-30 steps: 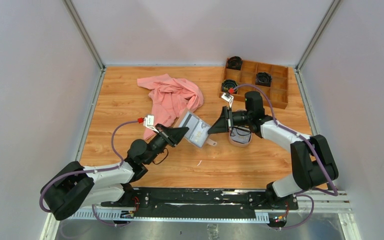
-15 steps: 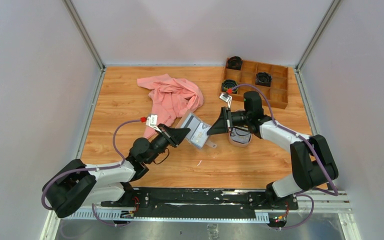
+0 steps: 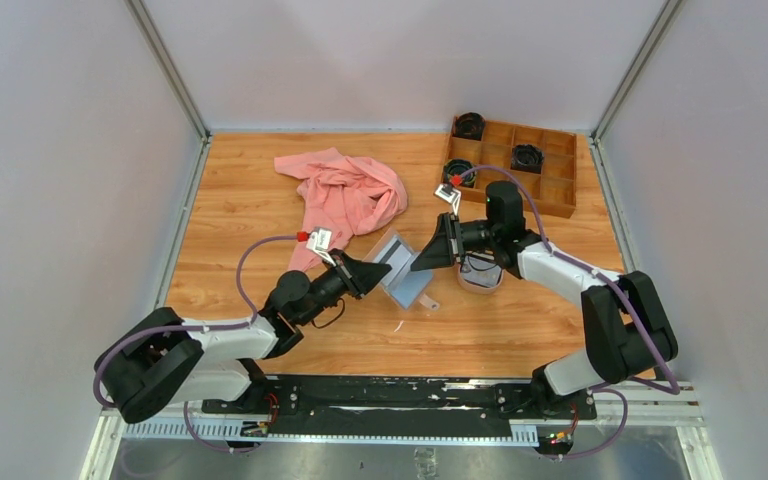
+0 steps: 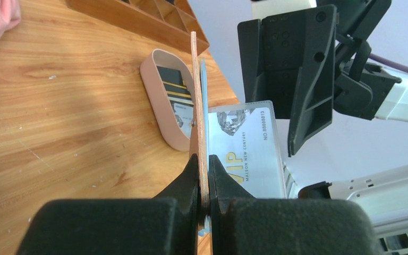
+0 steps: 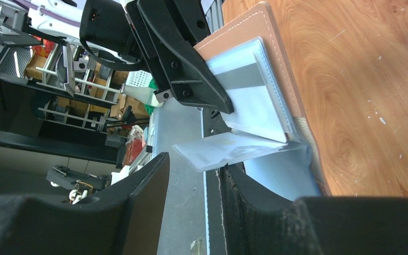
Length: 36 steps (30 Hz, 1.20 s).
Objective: Put the credit cards into the card holder
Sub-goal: Insert the credit card into the card holder.
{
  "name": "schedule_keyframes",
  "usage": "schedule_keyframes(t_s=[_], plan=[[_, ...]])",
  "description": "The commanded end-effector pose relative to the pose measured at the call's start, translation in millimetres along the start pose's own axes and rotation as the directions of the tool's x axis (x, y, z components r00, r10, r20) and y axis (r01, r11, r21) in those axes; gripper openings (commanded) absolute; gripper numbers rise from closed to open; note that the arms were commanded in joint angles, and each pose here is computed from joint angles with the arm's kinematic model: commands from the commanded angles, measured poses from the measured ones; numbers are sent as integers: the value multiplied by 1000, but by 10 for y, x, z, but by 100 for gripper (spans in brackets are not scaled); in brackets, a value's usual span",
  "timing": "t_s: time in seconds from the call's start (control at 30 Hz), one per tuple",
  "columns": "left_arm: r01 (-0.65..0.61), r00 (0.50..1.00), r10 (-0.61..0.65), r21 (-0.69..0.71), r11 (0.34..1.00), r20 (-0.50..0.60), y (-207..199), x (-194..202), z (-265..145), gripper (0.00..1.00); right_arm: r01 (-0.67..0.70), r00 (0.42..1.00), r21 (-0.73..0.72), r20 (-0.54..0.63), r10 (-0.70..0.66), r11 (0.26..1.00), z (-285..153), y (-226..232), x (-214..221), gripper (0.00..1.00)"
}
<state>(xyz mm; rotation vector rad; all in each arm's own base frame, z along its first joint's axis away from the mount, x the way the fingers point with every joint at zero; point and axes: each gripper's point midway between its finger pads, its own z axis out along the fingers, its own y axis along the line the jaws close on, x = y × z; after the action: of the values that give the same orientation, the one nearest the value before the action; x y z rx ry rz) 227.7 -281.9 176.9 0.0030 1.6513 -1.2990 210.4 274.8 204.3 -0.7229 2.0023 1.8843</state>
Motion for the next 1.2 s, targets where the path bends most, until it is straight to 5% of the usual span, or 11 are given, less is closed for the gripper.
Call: schedule_keyframes(t_s=[0.0,0.5,1.17], plan=[[-24,1000,23,57,998,8,-161,-60,62,0,26,999,-24,-25,-26,999,27,75,57,45],[-13,997,23,125,992,-79,-314,101,103,0,79,997,-29,-23,-79,996,23,92,35,49],[99,994,-92,144,985,-57,-409,31,81,0,131,990,91,-58,-126,987,-2,-158,98,36]])
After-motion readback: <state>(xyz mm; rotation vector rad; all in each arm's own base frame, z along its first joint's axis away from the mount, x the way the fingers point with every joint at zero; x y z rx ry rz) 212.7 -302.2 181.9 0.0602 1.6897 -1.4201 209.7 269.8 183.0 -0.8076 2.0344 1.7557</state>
